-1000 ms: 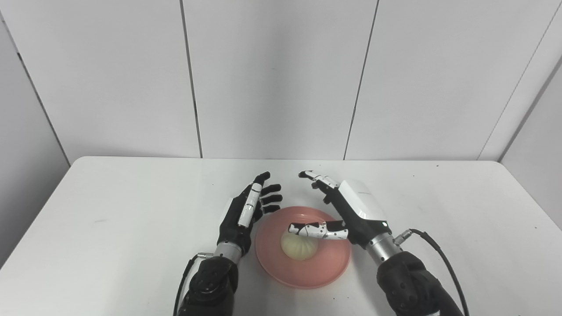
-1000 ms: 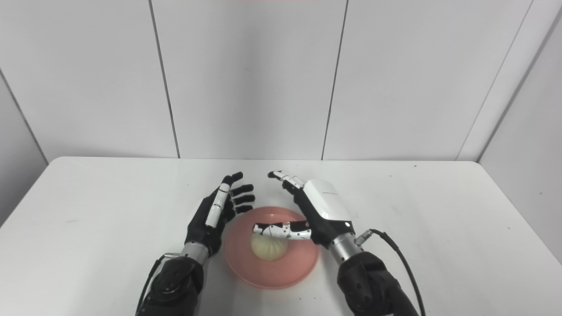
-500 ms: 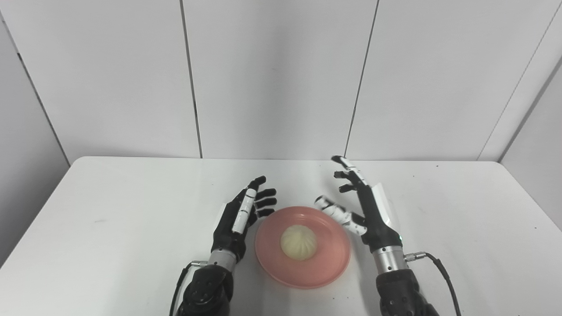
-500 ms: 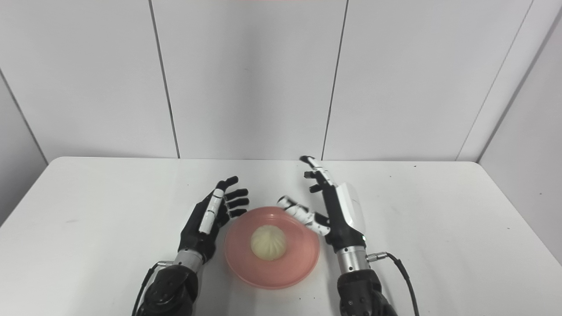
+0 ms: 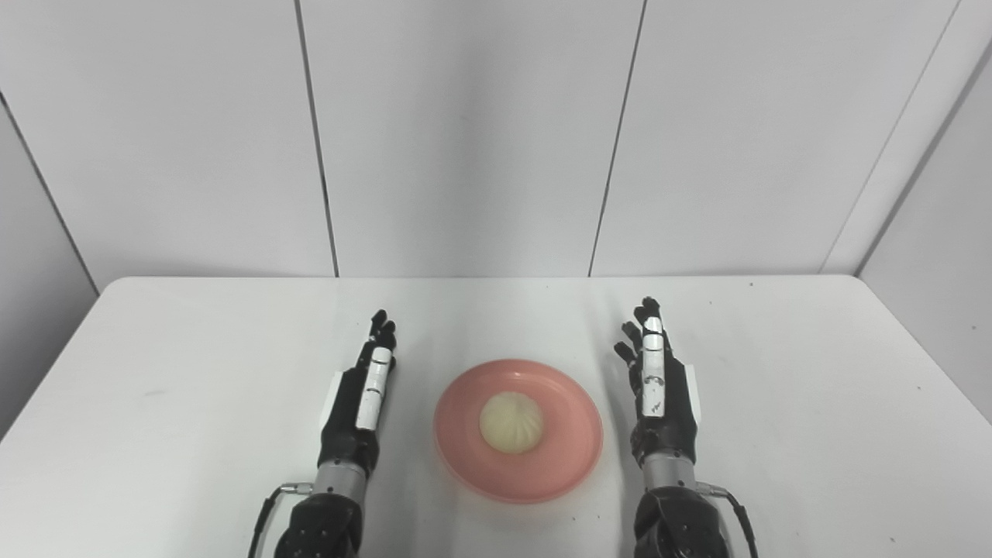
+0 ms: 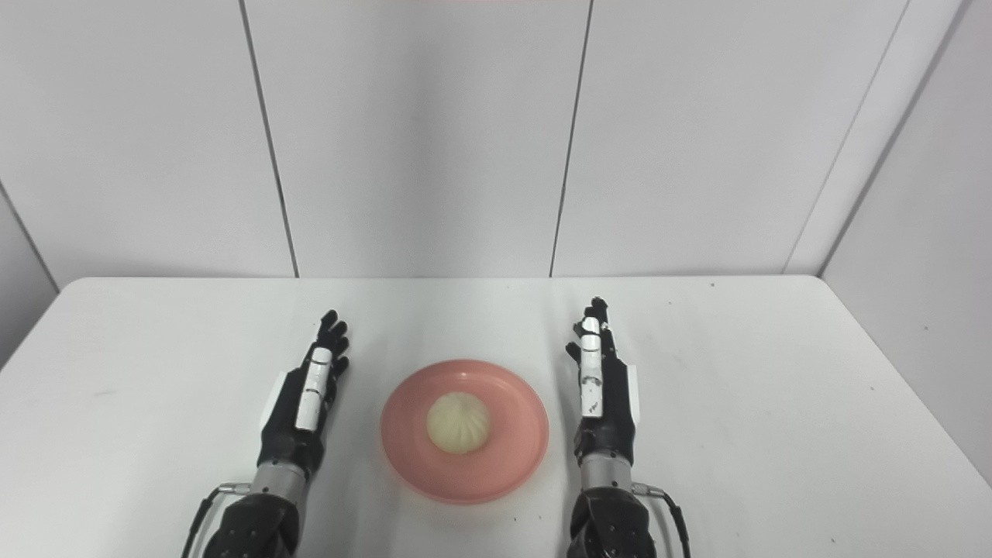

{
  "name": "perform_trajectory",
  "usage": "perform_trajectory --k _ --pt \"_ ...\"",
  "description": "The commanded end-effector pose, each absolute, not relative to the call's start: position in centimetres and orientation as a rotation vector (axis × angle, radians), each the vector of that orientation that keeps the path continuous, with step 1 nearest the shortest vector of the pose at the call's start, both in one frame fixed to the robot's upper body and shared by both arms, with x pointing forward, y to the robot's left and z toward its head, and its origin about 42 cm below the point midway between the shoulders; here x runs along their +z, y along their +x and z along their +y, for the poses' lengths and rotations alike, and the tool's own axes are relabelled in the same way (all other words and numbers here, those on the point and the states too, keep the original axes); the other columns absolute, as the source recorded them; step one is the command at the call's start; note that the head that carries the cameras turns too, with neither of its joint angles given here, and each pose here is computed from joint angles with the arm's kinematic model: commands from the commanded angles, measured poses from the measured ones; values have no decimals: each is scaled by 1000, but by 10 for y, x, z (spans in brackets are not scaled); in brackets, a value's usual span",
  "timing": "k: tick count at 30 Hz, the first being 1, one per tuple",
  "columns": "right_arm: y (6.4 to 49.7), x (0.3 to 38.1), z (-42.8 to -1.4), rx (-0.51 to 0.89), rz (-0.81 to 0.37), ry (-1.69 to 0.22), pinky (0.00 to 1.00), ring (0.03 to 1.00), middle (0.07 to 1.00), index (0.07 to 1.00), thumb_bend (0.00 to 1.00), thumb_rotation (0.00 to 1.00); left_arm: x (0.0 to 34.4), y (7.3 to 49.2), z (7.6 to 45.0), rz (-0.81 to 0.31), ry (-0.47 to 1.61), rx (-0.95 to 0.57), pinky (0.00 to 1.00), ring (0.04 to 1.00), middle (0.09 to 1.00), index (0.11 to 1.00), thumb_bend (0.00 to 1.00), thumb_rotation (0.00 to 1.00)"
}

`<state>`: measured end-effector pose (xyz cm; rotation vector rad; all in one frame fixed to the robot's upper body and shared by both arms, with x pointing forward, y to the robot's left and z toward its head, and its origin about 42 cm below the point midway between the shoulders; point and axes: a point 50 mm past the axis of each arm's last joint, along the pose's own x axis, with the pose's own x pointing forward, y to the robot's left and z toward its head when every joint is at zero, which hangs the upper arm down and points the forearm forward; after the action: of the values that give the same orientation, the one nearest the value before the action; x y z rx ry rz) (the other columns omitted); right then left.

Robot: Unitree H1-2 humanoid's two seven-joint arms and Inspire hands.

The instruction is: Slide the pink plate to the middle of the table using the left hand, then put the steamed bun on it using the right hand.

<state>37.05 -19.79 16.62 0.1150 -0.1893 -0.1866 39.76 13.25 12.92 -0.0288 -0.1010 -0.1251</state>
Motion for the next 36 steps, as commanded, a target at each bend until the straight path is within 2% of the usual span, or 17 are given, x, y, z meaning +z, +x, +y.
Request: perform_trajectory --k 1,6,13,17,23,29,36 --pt "374 183 -194 -176 -252 103 898 912 937 942 711 1000 138 401 138 -128 -13 -125 1000 1000 1000 976 722 995" --pt "372 176 -192 -183 -233 106 898 895 895 924 690 1000 139 402 141 -113 -20 -135 1000 1000 1000 977 761 983" --pt "371 172 -195 -175 -222 103 816 839 818 845 695 1000 140 402 136 -100 -41 -146 1000 1000 998 983 771 972" --pt "370 171 -197 -157 -212 79 818 845 816 833 703 1000 141 402 133 -89 -57 -147 1000 1000 990 980 770 961" --pt "370 171 -198 -140 -212 59 830 863 824 824 660 1000 142 404 131 -82 -61 -155 1000 1000 985 982 765 964" --pt "369 170 -200 -132 -225 41 814 852 821 817 677 1000 143 404 131 -67 -62 -166 1000 1000 970 979 782 957" --pt "369 165 -204 -123 -220 32 789 812 815 818 705 1000 144 403 128 -64 -65 -180 1000 1000 977 978 750 963"
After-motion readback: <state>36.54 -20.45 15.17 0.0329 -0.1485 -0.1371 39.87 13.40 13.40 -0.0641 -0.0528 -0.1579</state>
